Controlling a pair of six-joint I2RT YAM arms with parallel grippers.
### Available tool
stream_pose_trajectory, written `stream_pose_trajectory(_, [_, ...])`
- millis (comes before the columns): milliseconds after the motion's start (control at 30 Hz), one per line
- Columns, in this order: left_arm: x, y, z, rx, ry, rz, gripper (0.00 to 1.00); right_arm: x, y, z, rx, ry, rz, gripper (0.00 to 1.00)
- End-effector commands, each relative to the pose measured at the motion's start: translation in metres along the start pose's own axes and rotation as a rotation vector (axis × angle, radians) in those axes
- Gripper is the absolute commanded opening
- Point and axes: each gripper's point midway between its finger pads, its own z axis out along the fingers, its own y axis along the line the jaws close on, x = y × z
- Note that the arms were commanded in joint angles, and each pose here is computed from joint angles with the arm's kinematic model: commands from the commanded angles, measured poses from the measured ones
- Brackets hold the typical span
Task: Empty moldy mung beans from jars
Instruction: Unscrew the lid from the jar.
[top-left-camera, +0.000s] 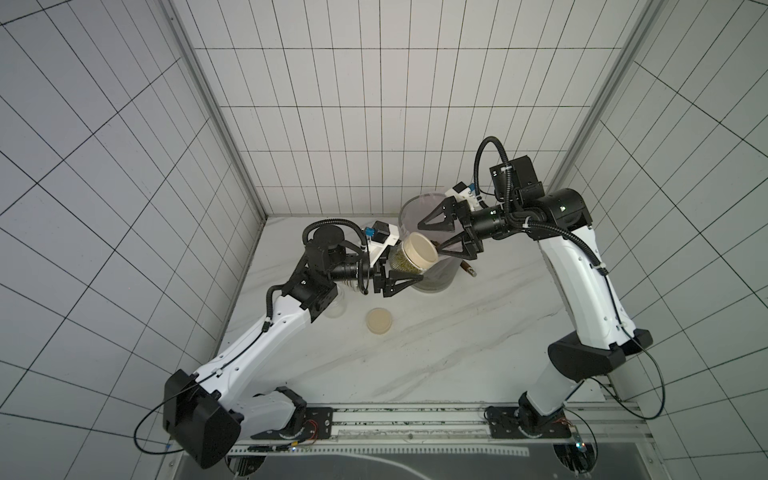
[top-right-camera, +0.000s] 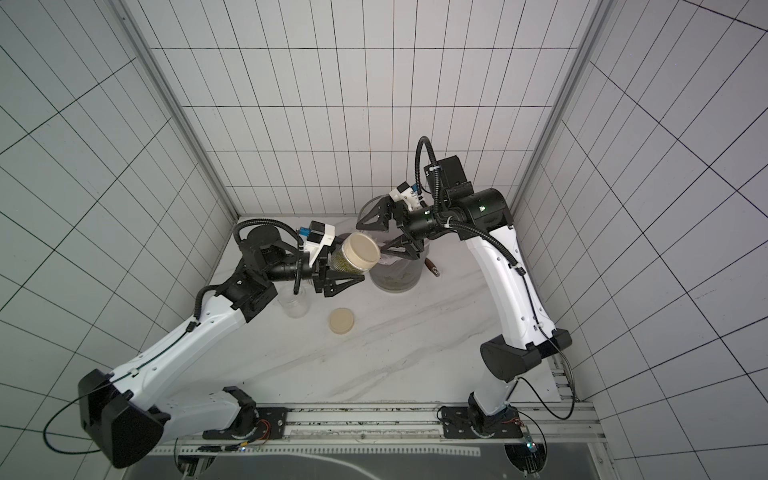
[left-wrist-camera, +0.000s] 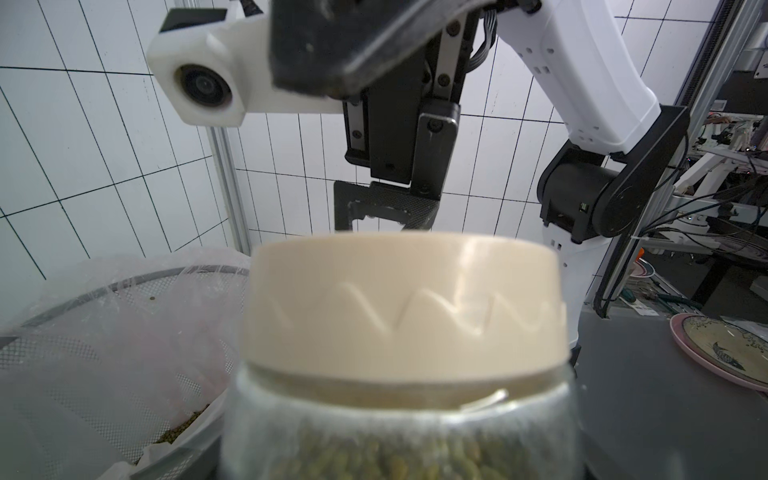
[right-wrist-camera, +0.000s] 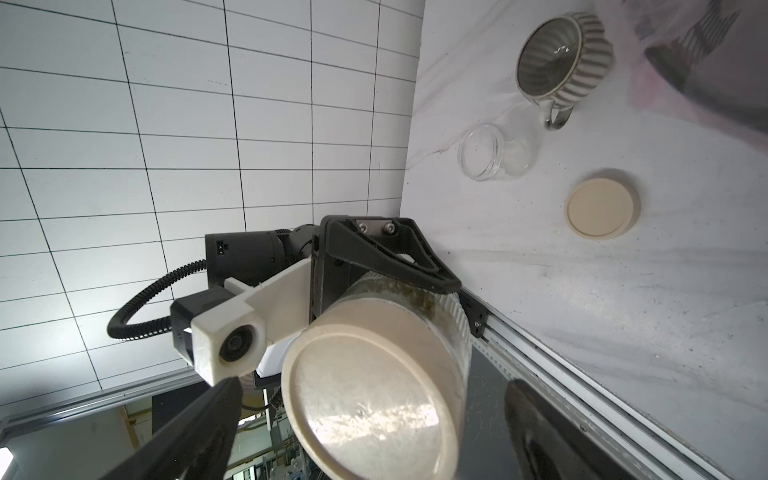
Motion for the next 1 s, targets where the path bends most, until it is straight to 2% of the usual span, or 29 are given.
stream_pose_trajectory(0, [-0.013, -0.001, -0.001, -0.007, -0.019, 0.105, 0.22, 0.022, -0.008, 0.01, 0.008, 0.095, 0.066, 1.0])
stream_pose_trajectory(600, [-0.002, -0.011, -0.003, 0.005, 0.001, 0.107, 0.22, 0.017, -0.026, 0.03, 0.073, 0.11, 0.017, 0.99])
stream_pose_trajectory(767, [0.0, -0.013, -0.002, 0.009, 0.004, 0.106, 0.24, 0.013, -0.031, 0.032, 0.096, 0.095, -0.014, 0.9])
stream_pose_trajectory(967, [0.001, -0.013, -0.002, 0.005, 0.006, 0.108, 0.25, 0.012, -0.032, 0.034, 0.103, 0.096, -0.033, 0.86])
